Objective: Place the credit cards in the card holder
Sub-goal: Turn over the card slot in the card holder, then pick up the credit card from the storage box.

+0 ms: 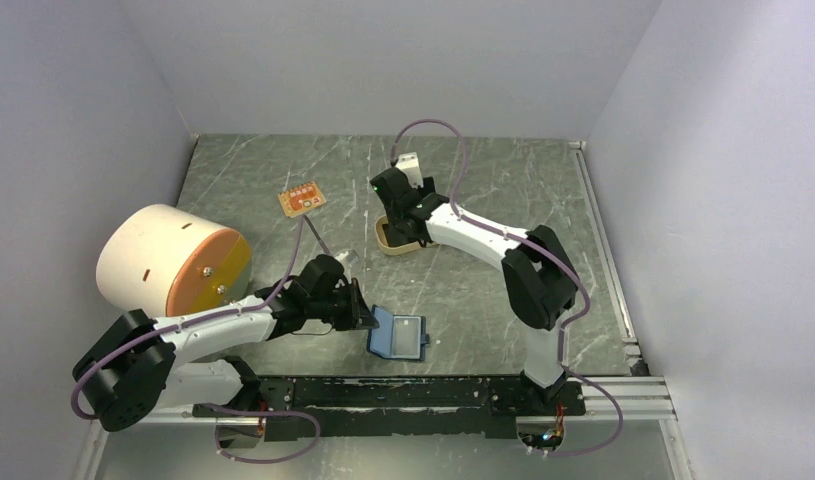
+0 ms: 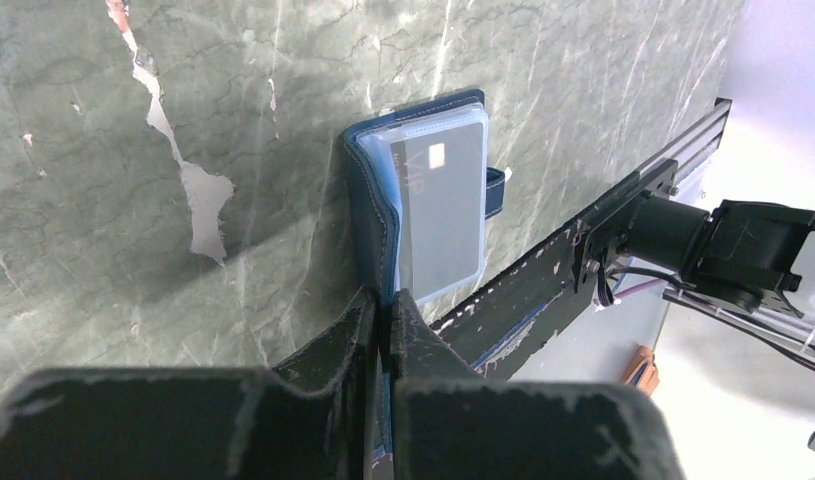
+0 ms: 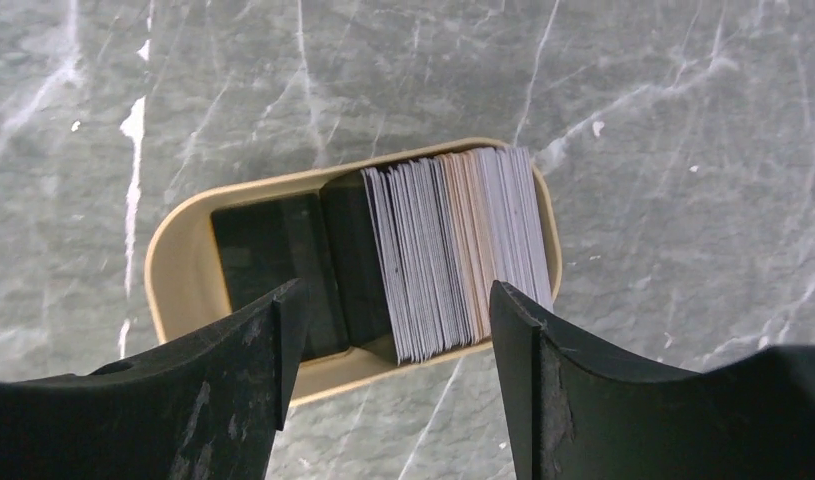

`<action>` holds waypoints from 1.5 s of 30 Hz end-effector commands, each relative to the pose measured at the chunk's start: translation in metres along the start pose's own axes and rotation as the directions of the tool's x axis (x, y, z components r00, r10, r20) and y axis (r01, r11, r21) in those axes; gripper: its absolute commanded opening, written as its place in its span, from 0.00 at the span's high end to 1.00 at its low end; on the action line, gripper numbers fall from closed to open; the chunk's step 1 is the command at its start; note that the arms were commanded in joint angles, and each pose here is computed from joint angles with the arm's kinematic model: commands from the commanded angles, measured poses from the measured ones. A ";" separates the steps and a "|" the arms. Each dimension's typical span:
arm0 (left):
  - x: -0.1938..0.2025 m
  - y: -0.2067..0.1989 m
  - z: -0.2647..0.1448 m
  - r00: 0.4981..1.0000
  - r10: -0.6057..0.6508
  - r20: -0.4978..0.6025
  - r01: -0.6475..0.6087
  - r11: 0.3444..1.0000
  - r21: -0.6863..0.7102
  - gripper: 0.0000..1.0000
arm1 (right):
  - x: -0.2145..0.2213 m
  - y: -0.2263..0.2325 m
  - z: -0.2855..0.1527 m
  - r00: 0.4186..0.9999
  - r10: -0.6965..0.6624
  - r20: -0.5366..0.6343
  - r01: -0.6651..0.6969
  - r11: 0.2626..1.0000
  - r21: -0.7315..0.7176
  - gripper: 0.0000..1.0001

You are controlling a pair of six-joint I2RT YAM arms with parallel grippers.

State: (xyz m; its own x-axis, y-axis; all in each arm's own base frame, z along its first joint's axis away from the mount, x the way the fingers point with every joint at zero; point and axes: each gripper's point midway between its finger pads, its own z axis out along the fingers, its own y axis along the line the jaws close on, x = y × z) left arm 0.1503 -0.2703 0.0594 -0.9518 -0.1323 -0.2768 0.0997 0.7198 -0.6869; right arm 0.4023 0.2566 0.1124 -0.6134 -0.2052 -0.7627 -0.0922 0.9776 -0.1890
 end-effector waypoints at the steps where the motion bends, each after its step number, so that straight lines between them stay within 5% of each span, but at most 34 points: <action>1: -0.002 0.004 -0.004 1.000 0.003 0.022 -0.003 1.000 -0.007 0.91 | 0.001 -0.014 0.020 0.994 -0.100 -0.031 0.104 0.986 0.129 0.30; 14: -0.001 0.004 -0.006 1.000 0.000 0.030 0.000 1.000 0.001 0.91 | 0.019 -0.016 0.046 0.980 -0.178 -0.094 0.193 0.962 0.193 0.31; 23: -0.001 0.003 -0.005 1.000 -0.002 0.024 0.002 1.000 0.002 0.91 | 0.012 -0.023 0.040 0.982 -0.175 -0.073 0.187 0.960 0.210 0.50; 45: 0.000 0.004 -0.005 1.000 -0.008 0.022 0.008 1.000 0.004 0.91 | 0.000 -0.022 0.032 0.986 -0.160 -0.049 0.166 0.969 0.183 0.70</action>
State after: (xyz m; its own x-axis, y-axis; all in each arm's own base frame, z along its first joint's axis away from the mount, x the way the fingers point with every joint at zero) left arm 0.1458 -0.2650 0.0596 -0.9505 -0.1381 -0.2783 0.0982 0.7162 -0.6909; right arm 0.4228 0.2449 0.0722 -0.6488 -0.3717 -0.6640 -0.0944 0.9052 -0.4145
